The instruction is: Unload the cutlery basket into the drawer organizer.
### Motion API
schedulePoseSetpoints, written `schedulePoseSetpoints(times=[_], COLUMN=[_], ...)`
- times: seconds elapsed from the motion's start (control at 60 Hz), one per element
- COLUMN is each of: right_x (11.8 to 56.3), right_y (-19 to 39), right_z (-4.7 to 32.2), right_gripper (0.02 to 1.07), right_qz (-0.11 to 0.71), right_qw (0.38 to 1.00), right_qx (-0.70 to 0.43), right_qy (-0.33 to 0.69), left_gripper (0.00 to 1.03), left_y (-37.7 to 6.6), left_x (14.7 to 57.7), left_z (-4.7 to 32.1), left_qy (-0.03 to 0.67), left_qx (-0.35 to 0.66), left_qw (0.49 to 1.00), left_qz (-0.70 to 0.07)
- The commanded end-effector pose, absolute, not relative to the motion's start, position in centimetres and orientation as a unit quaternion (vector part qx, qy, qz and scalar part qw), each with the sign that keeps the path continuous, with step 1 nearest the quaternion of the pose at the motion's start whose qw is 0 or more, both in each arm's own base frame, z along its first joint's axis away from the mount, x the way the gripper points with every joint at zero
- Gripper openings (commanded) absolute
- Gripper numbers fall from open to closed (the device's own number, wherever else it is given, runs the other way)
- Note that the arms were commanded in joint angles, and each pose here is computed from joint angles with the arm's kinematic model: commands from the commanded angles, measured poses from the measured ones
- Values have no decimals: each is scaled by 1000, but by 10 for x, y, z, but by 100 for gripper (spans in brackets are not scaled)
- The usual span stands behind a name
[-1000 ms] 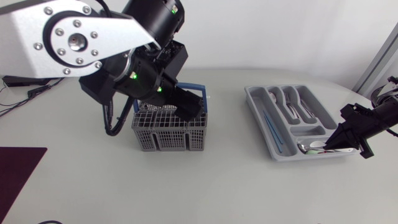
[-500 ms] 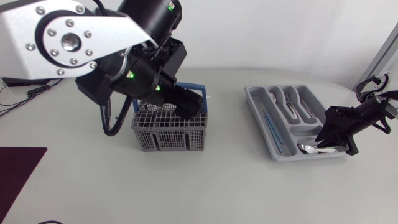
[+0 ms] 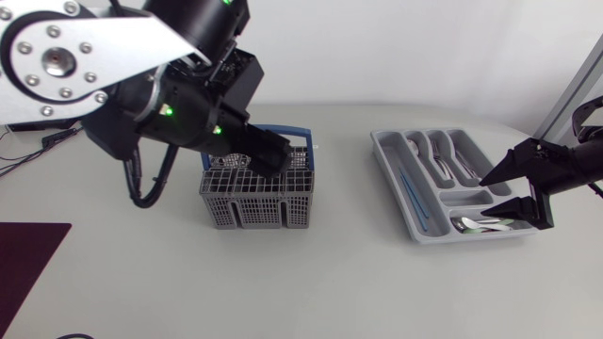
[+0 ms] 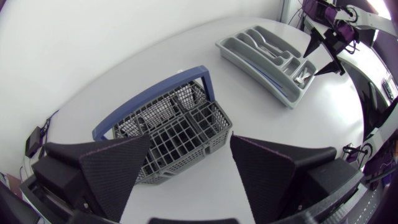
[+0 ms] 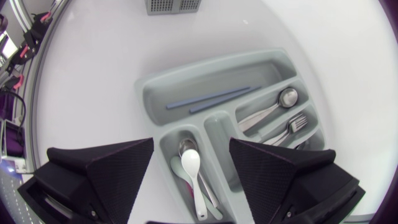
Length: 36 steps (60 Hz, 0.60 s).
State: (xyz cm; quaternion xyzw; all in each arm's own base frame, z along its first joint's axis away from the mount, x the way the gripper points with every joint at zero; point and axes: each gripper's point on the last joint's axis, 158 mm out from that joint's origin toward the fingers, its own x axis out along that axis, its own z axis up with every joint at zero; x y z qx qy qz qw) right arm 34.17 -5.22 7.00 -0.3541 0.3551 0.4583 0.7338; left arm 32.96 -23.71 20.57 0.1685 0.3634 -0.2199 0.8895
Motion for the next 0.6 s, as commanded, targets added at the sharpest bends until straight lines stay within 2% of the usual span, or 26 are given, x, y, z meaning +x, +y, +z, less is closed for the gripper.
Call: schedulePoseSetpoints(times=[0.0, 0.583], right_x=[328, 313], right_y=[-26, 129], right_z=[76, 124], right_gripper=[97, 97], right_qz=[465, 481], right_qw=[743, 789], right_qx=[-333, -268], right_qy=[347, 274], left_gripper=[97, 97], left_y=[-218, -101], left_x=[328, 328], left_z=[211, 175], left_qy=[354, 371], left_qx=[171, 146], left_qw=[896, 910], left_qz=[-209, -111])
